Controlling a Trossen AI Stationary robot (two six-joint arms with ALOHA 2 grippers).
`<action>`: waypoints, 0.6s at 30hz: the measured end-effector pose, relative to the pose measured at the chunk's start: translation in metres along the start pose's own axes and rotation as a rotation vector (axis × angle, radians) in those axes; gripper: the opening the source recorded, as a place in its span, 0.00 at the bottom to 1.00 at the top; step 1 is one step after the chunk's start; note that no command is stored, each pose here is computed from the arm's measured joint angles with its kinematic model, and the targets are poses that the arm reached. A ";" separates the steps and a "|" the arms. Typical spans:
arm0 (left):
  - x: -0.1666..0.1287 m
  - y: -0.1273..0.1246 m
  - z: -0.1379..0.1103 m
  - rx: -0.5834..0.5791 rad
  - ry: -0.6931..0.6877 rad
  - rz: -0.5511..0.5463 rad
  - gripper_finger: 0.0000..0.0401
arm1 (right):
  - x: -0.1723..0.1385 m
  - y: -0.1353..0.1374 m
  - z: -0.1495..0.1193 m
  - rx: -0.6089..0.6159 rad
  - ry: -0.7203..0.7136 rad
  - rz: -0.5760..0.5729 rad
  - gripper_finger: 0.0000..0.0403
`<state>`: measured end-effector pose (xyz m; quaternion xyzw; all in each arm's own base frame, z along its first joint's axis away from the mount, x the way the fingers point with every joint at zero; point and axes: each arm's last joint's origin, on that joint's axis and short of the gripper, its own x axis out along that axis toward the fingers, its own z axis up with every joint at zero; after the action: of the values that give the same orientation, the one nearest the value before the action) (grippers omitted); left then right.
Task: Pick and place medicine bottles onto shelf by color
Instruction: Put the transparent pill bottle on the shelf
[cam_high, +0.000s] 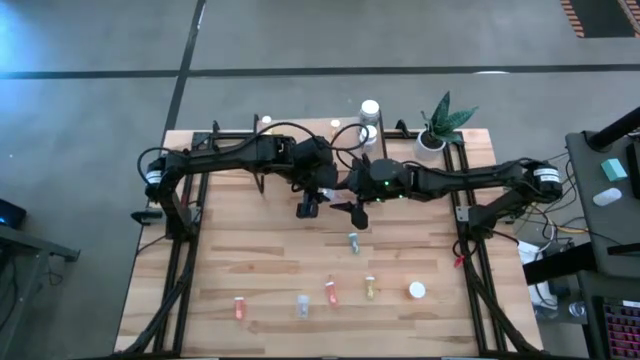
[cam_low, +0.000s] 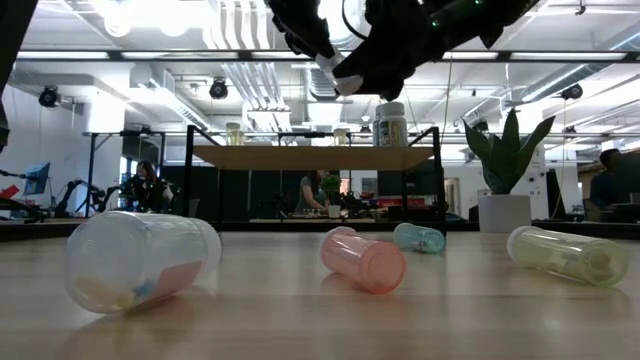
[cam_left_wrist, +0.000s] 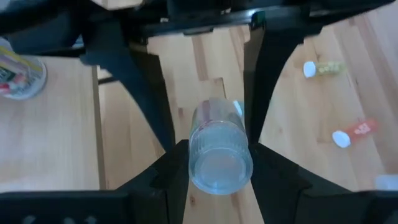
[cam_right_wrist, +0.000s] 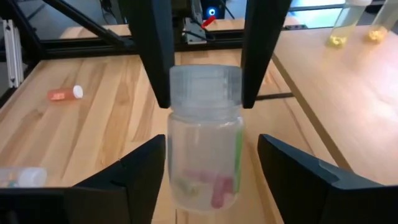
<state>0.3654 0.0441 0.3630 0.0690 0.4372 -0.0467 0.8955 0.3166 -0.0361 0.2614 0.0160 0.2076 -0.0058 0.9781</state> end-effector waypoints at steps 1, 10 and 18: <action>0.000 0.000 0.000 -0.001 0.004 -0.001 0.32 | 0.000 0.000 0.001 -0.003 -0.001 0.000 0.58; 0.000 0.000 0.000 -0.002 0.001 0.000 0.32 | -0.011 0.001 0.005 -0.011 -0.013 0.006 0.43; 0.000 -0.001 0.000 -0.001 0.002 0.001 0.32 | -0.009 0.001 0.004 -0.011 -0.003 0.007 0.36</action>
<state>0.3649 0.0436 0.3631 0.0688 0.4383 -0.0463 0.8950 0.3097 -0.0348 0.2686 0.0114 0.2063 -0.0011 0.9784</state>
